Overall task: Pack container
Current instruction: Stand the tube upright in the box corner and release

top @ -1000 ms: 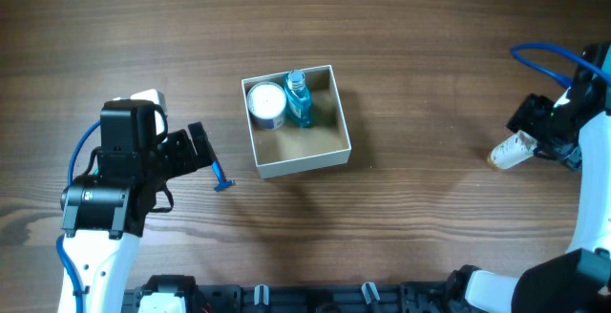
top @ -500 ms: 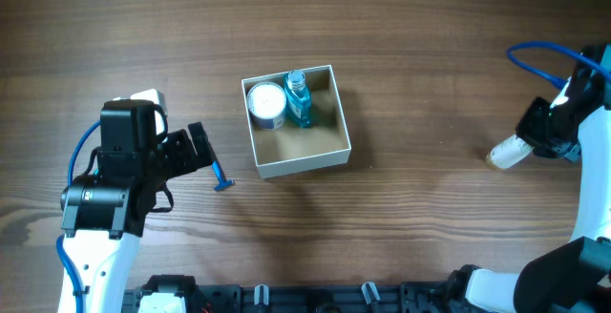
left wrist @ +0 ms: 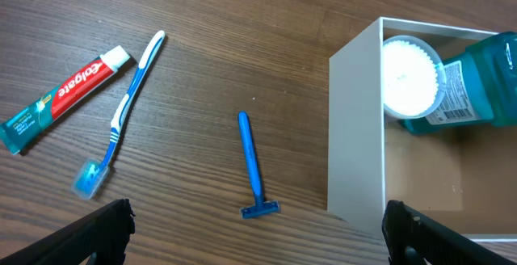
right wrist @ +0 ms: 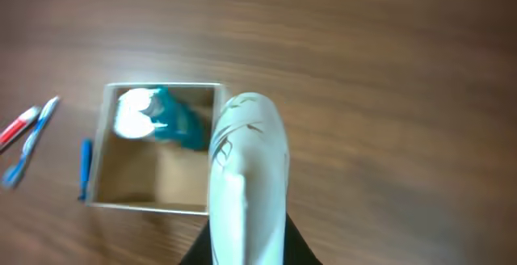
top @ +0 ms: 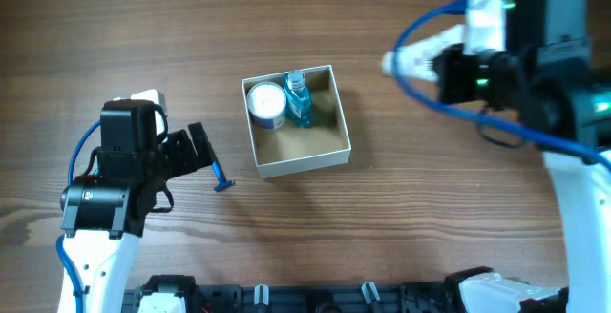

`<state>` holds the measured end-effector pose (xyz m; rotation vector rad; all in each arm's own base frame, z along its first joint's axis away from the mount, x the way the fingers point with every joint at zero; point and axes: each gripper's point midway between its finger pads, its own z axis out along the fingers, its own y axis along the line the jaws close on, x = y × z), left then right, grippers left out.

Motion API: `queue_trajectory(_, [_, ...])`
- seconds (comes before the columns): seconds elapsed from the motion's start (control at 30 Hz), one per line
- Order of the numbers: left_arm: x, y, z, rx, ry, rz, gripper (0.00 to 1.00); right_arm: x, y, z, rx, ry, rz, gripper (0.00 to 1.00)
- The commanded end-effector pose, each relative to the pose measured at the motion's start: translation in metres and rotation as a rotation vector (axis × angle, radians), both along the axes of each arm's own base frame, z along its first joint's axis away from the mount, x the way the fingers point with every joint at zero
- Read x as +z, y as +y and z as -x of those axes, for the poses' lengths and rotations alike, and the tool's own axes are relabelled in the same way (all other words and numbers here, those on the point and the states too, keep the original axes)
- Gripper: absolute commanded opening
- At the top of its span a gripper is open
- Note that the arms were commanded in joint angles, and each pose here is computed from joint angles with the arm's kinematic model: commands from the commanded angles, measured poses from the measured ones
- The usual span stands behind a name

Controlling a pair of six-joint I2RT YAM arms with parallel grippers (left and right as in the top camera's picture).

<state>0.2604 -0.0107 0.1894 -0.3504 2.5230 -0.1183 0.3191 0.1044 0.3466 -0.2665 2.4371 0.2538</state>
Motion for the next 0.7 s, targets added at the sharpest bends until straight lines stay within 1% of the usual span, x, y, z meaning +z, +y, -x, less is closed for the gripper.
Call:
queue_trajectory(0.0, [0.006, -0.003, -0.002, 0.005, -0.015, 0.018, 1.00, -0.004, 0.036, -0.021, 0.109, -0.058, 0.092, 0.04])
queue_trajectory(0.17, [0.006, -0.003, -0.002, 0.005, -0.015, 0.018, 1.00, -0.051, 0.080, -0.054, 0.168, 0.002, 0.150, 0.04])
queue_trajectory(0.33, [0.006, -0.003, -0.002, 0.005, -0.015, 0.017, 1.00, -0.083, 0.108, -0.072, 0.208, 0.031, 0.162, 0.04])
queue_trajectory(0.53, [0.006, -0.003, -0.002, 0.005, -0.015, 0.017, 1.00, -0.097, 0.116, -0.078, 0.219, 0.050, 0.169, 0.04])
queue_trajectory(0.67, [0.006, -0.003, -0.002, 0.005, -0.015, 0.017, 1.00, -0.108, 0.119, -0.069, 0.244, 0.106, 0.169, 0.04])
